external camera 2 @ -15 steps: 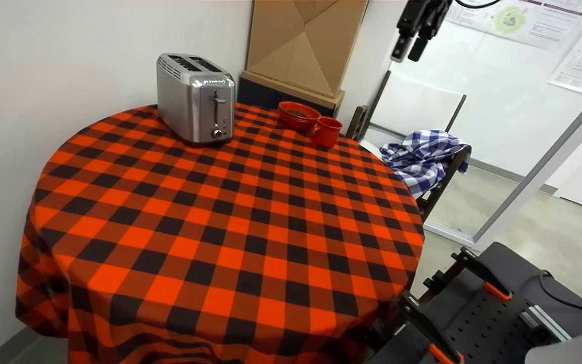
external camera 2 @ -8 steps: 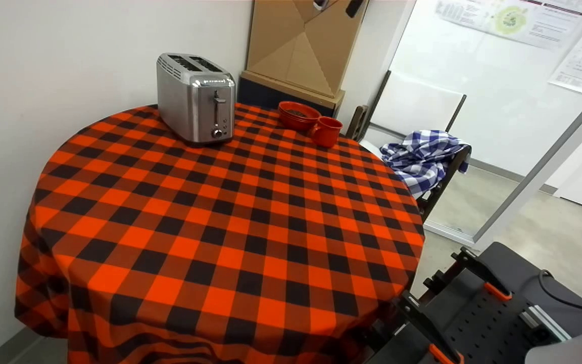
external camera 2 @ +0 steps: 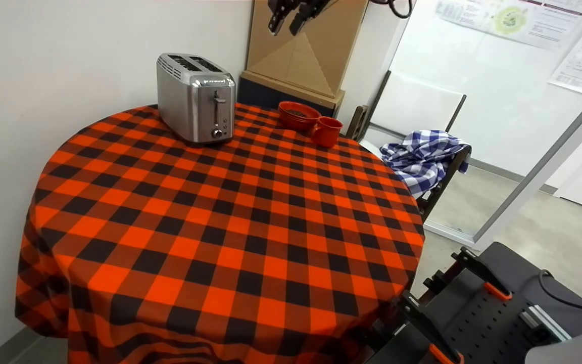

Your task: Push down the switch of the toaster

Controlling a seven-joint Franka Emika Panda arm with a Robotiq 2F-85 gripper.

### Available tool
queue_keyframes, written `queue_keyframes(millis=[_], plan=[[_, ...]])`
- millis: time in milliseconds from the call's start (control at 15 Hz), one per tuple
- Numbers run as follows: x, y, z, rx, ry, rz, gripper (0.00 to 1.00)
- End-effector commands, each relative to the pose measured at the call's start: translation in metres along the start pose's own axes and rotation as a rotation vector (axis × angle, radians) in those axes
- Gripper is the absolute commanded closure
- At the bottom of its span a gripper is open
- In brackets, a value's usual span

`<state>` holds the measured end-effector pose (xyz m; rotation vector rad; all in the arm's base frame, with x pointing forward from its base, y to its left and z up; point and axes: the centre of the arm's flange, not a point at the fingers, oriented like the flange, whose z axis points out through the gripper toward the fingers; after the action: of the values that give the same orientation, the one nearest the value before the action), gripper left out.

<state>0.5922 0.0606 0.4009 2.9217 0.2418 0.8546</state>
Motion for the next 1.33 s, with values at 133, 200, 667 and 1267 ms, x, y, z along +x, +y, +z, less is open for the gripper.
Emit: queue_keyframes(millis=[133, 200, 667, 1267], plan=[[0.021, -0.021, 0.054, -0.035, 0.101, -0.005, 0.9], [0.022, -0.024, 0.061, -0.038, 0.109, -0.005, 0.99], [0.023, -0.059, 0.116, -0.029, 0.072, -0.04, 1.0], [0.038, -0.079, 0.177, -0.046, 0.023, -0.067, 1.0]])
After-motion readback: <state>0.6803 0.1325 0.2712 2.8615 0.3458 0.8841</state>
